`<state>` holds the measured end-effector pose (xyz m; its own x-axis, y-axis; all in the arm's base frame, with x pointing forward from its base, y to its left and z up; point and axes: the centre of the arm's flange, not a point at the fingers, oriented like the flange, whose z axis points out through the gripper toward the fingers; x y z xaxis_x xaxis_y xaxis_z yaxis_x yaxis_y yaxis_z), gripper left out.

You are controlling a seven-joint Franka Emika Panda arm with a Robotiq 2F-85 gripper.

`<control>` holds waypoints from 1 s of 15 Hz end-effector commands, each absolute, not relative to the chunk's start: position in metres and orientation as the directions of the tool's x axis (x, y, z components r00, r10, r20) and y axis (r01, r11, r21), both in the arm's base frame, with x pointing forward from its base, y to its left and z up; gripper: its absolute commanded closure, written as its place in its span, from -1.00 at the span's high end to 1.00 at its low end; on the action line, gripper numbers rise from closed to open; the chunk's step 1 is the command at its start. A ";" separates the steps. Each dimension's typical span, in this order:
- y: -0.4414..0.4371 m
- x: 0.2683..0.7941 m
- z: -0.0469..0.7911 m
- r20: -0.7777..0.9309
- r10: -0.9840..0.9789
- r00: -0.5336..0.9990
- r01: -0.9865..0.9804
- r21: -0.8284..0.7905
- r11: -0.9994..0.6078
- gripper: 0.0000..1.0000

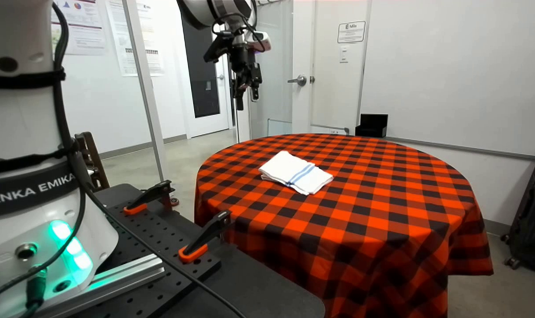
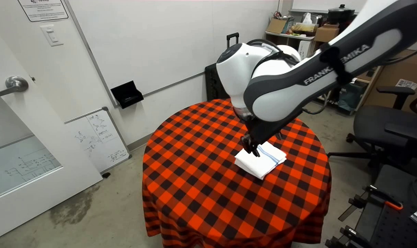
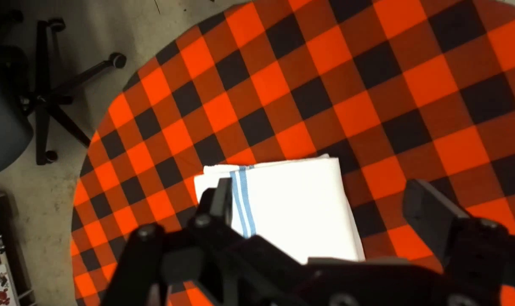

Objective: Fold the towel on the table

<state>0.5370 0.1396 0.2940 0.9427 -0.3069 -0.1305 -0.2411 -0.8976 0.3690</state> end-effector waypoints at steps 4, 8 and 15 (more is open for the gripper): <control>0.138 0.414 0.374 -0.191 -0.328 0.925 -0.308 0.127 -0.943 1.00; 0.130 0.365 0.420 -0.133 -0.360 0.923 -0.352 0.084 -0.932 1.00; 0.133 0.370 0.423 -0.105 -0.374 0.921 -0.367 0.081 -0.927 1.00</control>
